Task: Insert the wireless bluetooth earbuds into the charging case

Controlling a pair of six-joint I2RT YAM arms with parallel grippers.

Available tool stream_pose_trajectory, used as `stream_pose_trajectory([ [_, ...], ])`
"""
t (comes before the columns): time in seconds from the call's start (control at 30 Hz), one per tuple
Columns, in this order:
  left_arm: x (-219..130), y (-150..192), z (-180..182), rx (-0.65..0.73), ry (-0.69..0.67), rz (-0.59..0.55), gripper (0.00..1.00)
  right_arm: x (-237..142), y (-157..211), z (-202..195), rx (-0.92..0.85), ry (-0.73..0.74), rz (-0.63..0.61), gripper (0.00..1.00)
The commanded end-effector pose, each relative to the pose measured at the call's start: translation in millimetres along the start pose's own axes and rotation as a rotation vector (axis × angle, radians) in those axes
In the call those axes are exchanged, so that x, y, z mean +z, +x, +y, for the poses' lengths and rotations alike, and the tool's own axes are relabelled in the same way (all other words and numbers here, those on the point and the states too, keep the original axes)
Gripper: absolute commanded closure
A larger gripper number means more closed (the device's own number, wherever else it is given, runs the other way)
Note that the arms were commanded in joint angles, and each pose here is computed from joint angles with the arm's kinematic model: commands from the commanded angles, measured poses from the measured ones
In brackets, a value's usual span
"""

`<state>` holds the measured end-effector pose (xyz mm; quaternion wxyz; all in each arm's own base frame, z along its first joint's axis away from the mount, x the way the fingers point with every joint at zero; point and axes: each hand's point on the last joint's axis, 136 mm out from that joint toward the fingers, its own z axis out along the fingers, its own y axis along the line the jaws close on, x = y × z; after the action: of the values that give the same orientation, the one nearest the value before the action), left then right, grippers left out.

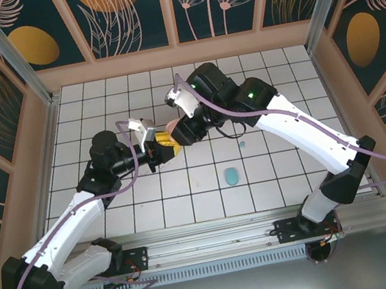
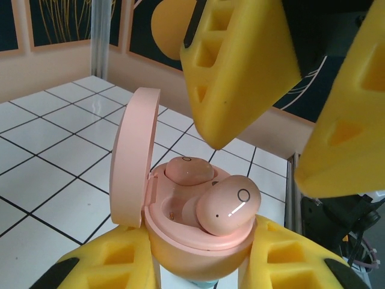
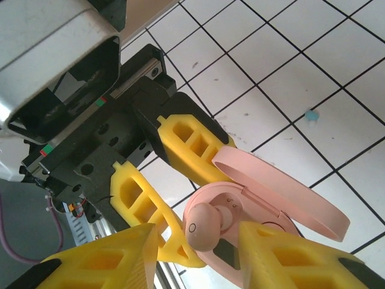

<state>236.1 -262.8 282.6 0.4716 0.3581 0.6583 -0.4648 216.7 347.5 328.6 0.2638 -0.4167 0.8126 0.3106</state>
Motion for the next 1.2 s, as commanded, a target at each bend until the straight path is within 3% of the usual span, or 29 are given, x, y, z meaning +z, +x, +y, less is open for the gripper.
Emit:
stream_pose_trajectory([
  [0.0,-0.2,-14.4,-6.8,0.039,0.033,-0.016,1.00,-1.4,-0.4,9.6,-0.036,-0.033,0.016,0.59],
  [0.27,-0.1,-15.3,-7.9,0.039,0.039,-0.014,1.00,6.8,4.7,2.4,-0.058,-0.003,0.048,0.59],
  [0.67,1.0,-12.6,-10.0,0.051,0.057,0.010,1.00,4.4,4.9,-8.3,-0.137,0.061,0.040,0.80],
  [0.87,0.5,-10.1,-12.3,0.077,0.070,0.014,1.00,-6.7,4.1,-8.3,-0.200,0.062,-0.025,0.85],
  [1.17,-0.6,-5.0,-17.1,0.140,0.099,0.009,1.00,-44.3,-3.8,14.1,-0.364,-0.051,-0.233,0.90],
])
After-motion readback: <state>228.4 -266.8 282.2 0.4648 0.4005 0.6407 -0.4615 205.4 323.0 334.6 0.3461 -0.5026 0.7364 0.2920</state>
